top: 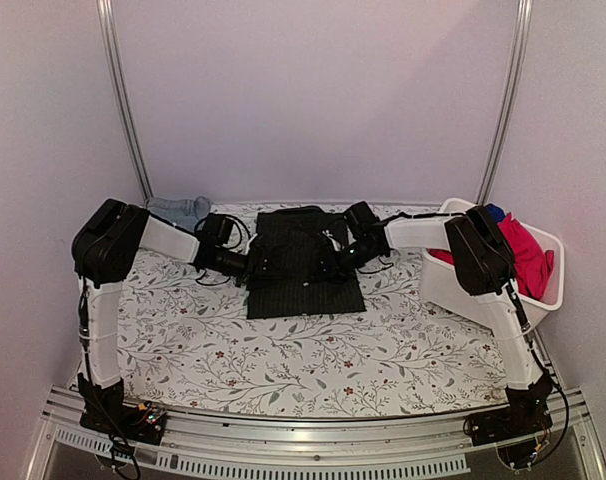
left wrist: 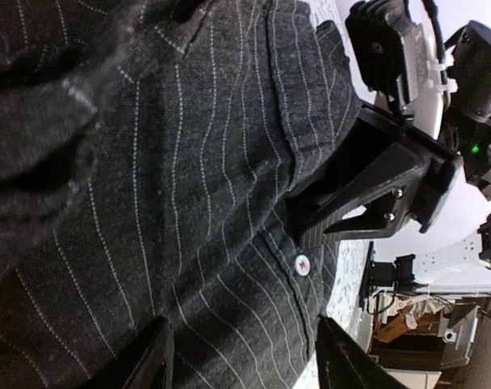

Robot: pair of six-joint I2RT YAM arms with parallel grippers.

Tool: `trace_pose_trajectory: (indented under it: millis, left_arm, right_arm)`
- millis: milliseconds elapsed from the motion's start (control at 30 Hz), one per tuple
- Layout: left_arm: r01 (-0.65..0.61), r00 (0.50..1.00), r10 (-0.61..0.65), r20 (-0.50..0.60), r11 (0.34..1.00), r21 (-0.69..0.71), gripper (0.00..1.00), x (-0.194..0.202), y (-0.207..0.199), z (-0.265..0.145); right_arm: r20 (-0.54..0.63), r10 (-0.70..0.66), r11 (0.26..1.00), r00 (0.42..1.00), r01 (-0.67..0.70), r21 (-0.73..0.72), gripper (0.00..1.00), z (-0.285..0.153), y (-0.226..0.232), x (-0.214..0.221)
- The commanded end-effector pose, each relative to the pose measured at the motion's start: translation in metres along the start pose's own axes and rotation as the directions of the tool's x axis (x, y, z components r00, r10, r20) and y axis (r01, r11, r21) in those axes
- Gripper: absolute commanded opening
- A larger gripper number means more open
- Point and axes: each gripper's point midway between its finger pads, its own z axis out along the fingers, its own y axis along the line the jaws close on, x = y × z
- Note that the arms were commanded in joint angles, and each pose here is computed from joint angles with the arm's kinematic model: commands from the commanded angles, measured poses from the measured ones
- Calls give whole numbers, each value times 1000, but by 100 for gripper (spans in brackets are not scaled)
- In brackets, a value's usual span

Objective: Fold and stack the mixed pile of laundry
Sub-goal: Move the 2/3-rectangle-folded shirt to the center of the board, then fold the 2/3-rectangle-folded shirt at the center of the board.

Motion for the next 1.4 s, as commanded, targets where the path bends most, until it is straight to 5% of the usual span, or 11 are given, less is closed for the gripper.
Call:
trace_pose_trajectory:
  millis: [0, 200, 400, 533, 667, 833, 1000, 1133, 1367]
  left_arm:
    - [98, 990, -108, -86, 989, -112, 60, 64, 29, -12]
    - [58, 992, -70, -106, 992, -113, 60, 112, 7, -39]
    - [-282, 959, 277, -56, 932, -228, 70, 114, -55, -65]
    - [-553, 814, 576, -80, 725, -411, 80, 128, -80, -78]
    - [-707, 652, 744, -146, 527, -472, 81, 156, -93, -76]
    - [-837, 456, 856, -244, 319, -444, 81, 181, -109, -54]
    - [-915, 290, 844, -452, 107, -388, 72, 209, -90, -17]
    - [-929, 195, 818, -542, -23, -369, 65, 217, -78, 3]
    - [-866, 112, 816, -567, -200, -458, 51, 191, -80, 17]
  right_arm:
    - [-203, 69, 980, 977, -28, 198, 26, 30, -24, 97]
    - [-248, 71, 981, 966, -22, 194, 27, 1, 6, 147]
    - [-111, -111, 991, 988, 119, 68, 34, -49, 79, 116]
    - [-12, -207, 978, 978, 206, -20, 35, -71, 126, 91]
    - [-13, -210, 978, 978, 210, 20, 34, -68, 118, 85]
    - [-53, -215, 974, 975, 218, 55, 33, -46, 92, 86]
    - [-93, -197, 974, 976, 205, 92, 31, -23, 63, 90]
    - [-136, -182, 971, 974, 200, 131, 30, -4, 36, 99]
    - [-200, -187, 966, 962, 217, 141, 29, 18, 14, 118]
